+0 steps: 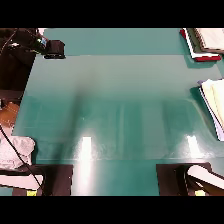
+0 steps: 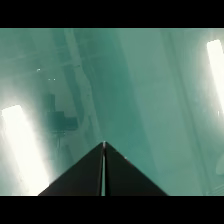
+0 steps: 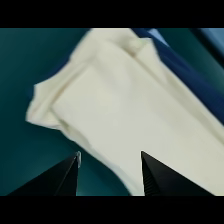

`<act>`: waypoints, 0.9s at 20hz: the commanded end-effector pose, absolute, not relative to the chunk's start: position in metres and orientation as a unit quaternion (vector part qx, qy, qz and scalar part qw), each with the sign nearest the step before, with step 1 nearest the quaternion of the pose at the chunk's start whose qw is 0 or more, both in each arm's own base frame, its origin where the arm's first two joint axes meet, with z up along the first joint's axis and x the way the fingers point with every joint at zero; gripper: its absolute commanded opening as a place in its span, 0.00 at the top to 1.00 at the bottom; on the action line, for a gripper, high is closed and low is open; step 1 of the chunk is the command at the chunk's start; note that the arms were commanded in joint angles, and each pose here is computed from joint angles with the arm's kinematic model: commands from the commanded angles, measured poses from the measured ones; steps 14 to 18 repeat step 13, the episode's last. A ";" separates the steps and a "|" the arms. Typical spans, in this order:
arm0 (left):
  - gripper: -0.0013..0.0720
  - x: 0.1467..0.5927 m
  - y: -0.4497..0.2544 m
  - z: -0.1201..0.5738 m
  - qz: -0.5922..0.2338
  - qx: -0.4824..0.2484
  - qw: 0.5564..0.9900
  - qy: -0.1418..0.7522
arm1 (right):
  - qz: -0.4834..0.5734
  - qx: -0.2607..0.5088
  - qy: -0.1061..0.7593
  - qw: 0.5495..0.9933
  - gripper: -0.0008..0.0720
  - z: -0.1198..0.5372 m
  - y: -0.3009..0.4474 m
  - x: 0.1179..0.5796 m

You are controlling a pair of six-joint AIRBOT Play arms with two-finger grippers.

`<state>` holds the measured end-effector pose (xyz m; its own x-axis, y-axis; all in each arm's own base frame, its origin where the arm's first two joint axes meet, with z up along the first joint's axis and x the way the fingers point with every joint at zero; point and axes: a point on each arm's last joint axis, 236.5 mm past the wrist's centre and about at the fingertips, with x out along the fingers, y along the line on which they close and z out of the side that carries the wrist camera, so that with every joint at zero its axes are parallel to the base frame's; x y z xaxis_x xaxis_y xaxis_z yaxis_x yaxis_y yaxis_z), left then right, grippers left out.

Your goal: Fold the shirts.

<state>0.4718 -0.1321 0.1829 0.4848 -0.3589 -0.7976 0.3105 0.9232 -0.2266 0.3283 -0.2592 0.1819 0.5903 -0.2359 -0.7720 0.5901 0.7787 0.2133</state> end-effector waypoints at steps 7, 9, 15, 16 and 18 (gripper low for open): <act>0.95 0.487 -0.133 0.194 -0.190 -0.032 0.879 0.435 | 0.026 0.170 0.383 0.908 0.96 0.236 -0.041 0.378; 0.95 0.489 -0.133 0.195 -0.190 -0.033 0.882 0.430 | 0.061 0.149 0.383 0.910 0.96 0.241 -0.011 0.376; 0.95 0.491 -0.133 0.197 -0.190 -0.034 0.884 0.426 | 0.097 0.133 0.388 0.907 0.96 0.242 0.019 0.374; 0.95 0.491 -0.133 0.197 -0.190 -0.034 0.884 0.426 | 0.097 0.133 0.388 0.907 0.96 0.242 0.019 0.374; 0.95 0.491 -0.133 0.197 -0.190 -0.034 0.884 0.426 | 0.097 0.133 0.388 0.907 0.96 0.242 0.019 0.374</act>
